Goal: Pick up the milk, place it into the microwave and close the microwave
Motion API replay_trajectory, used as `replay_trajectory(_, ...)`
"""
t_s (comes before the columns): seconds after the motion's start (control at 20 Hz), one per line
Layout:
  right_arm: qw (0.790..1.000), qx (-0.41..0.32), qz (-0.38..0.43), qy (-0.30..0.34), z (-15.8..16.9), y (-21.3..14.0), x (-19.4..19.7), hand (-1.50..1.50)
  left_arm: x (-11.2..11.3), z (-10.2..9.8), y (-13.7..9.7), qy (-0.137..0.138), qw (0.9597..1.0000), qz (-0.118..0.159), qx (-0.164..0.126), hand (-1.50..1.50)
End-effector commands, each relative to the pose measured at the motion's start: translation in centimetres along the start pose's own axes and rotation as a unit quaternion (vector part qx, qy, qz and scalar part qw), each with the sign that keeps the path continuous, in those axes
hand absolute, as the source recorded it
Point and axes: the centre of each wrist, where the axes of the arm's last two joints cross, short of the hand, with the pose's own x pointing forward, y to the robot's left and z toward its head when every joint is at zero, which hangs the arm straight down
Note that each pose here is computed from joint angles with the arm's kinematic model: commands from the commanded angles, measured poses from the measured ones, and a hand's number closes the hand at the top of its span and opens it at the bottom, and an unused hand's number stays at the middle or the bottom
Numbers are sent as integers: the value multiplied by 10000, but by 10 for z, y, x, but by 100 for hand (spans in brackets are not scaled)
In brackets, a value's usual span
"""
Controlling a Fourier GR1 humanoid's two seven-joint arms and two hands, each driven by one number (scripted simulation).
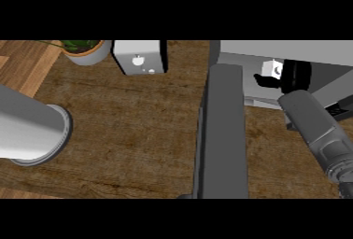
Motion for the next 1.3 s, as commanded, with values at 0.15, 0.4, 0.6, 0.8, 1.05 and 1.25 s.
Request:
replay_trajectory(0.15, 9984, 133, -145, -528, -13, -6, 11, -150, -9, -2, -5, 91, 9999, -55, -88, -150)
replay_trajectory(0.4, 9937, 383, -585, -877, -15, 1, 29, -150, -11, -12, -8, 149, 9990, -114, -404, -150)
replay_trajectory(0.6, 9892, 640, -966, -895, -11, 6, 36, -150, -21, -14, -15, 213, 9980, 0, -599, -150)
replay_trajectory(0.8, 9786, 879, -1665, -828, 5, 21, 41, -150, -25, -16, -19, 233, 9958, 146, -869, -150)
replay_trajectory(1.05, 9627, 1032, -2399, -701, 13, 27, 42, -150, -28, -24, -35, 230, 9918, 231, -1239, -150)
replay_trajectory(1.25, 9467, 1094, -2972, -595, 19, 27, 31, -150, -33, -20, -31, 167, 9907, 357, -1305, -150)
